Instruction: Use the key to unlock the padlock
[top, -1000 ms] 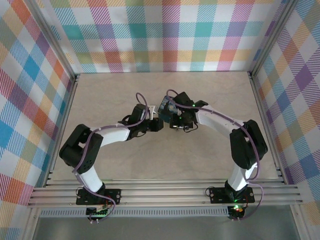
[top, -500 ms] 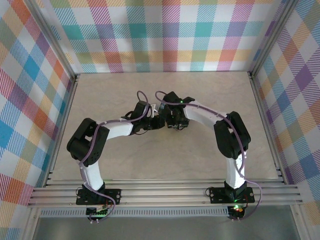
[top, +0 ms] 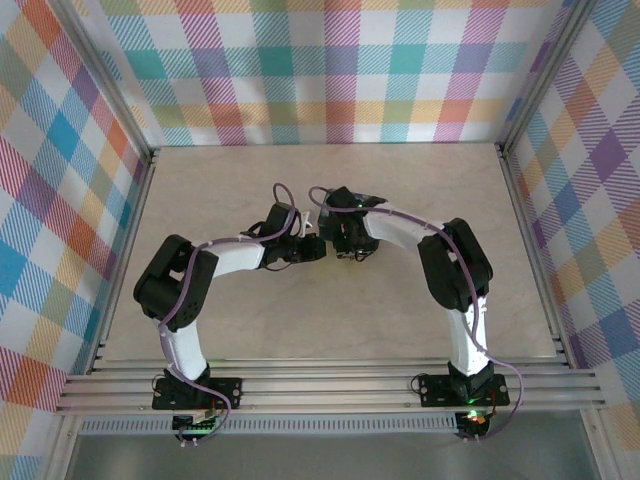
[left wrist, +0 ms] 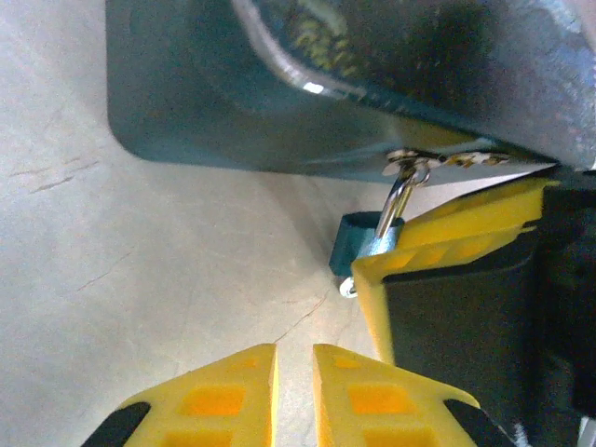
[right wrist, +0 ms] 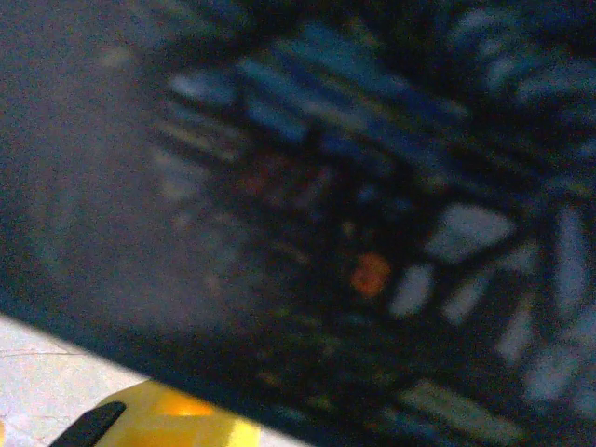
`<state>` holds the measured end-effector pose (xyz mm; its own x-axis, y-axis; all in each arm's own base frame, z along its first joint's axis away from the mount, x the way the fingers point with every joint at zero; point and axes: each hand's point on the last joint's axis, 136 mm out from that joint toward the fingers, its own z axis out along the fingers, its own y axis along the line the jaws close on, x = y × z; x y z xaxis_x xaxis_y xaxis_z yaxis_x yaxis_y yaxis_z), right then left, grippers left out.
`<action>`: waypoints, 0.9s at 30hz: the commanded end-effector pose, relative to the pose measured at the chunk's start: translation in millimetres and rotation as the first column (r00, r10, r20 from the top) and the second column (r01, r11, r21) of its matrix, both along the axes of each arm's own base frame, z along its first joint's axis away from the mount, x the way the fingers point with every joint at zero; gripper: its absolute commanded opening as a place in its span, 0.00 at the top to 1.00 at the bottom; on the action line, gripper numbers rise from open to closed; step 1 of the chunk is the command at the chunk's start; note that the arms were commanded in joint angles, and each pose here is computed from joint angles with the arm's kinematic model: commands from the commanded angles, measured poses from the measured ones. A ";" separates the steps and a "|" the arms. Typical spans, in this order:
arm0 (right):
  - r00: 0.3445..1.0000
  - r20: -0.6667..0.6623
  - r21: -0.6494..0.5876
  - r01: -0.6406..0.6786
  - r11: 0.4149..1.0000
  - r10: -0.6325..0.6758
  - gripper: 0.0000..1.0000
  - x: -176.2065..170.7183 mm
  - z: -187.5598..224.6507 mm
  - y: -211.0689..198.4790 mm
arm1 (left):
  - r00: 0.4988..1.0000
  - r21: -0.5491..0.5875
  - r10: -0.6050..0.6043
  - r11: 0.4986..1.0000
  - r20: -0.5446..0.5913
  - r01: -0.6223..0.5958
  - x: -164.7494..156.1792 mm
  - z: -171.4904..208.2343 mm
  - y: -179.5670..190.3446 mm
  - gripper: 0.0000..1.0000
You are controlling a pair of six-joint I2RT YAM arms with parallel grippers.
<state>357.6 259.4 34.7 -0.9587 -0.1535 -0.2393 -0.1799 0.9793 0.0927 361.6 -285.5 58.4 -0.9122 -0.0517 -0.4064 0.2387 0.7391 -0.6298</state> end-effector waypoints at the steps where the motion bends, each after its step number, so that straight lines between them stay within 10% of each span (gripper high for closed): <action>1: 1.000 0.018 0.030 0.002 1.000 -0.003 0.78 6.3 0.1 4.7 | 1.000 0.005 -0.017 1.000 -0.013 0.017 -1.6 -1.3 7.0 0.83; 27: 0.989 -0.044 0.368 0.148 0.918 -0.141 1.00 -12.7 22.6 -16.3 | 0.996 -0.262 0.085 0.961 -0.004 -0.083 16.7 10.4 -10.9 0.79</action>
